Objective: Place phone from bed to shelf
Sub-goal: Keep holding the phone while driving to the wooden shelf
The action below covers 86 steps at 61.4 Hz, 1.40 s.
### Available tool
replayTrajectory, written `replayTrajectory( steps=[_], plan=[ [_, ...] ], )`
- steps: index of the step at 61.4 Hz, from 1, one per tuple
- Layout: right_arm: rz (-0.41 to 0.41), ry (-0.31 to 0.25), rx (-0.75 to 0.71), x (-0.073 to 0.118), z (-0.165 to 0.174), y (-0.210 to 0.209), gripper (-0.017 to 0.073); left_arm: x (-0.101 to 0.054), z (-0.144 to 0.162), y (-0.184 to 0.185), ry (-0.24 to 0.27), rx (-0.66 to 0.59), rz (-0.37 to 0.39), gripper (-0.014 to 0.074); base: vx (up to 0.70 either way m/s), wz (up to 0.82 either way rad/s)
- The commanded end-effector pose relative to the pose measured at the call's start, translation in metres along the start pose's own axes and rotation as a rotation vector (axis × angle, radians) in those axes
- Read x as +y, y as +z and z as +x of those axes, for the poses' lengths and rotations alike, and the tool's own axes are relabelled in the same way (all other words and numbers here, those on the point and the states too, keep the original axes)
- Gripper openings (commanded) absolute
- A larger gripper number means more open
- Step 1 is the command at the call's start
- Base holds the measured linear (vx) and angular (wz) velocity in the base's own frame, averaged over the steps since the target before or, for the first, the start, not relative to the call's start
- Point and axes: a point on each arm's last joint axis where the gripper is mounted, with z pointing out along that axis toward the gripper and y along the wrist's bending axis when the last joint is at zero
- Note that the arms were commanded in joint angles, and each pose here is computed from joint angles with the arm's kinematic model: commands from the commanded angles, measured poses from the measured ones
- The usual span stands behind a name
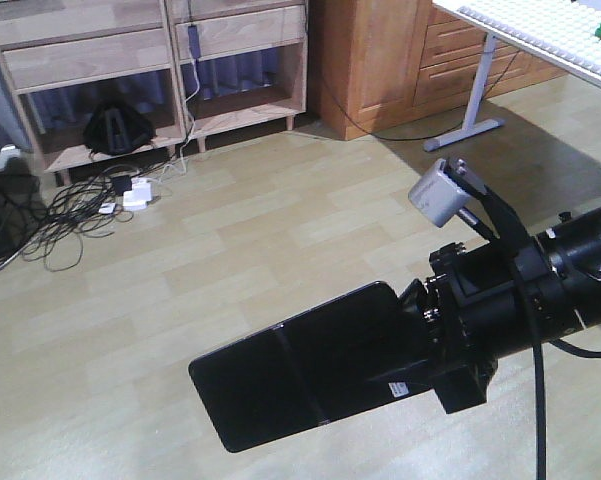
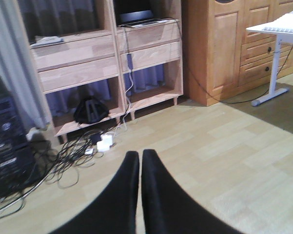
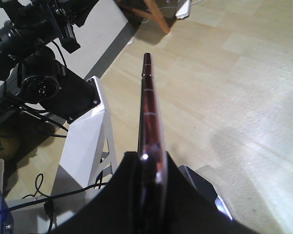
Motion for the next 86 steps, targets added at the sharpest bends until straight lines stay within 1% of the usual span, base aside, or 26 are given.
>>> replayTrajectory(
  steps=[1, 86],
  plan=[
    [-0.089, -0.025, -0.047, 0.018, -0.007, -0.0089, -0.0001, 0.001, -0.0154, -0.0031, -0.009, -0.107, -0.003, 0.0001, 0.48, -0.17],
    [-0.088, -0.026, -0.046, 0.018, -0.0069, -0.0088, -0.0001, 0.001, -0.0154, -0.0031, -0.009, -0.107, -0.003, 0.0001, 0.46, -0.11]
  ],
)
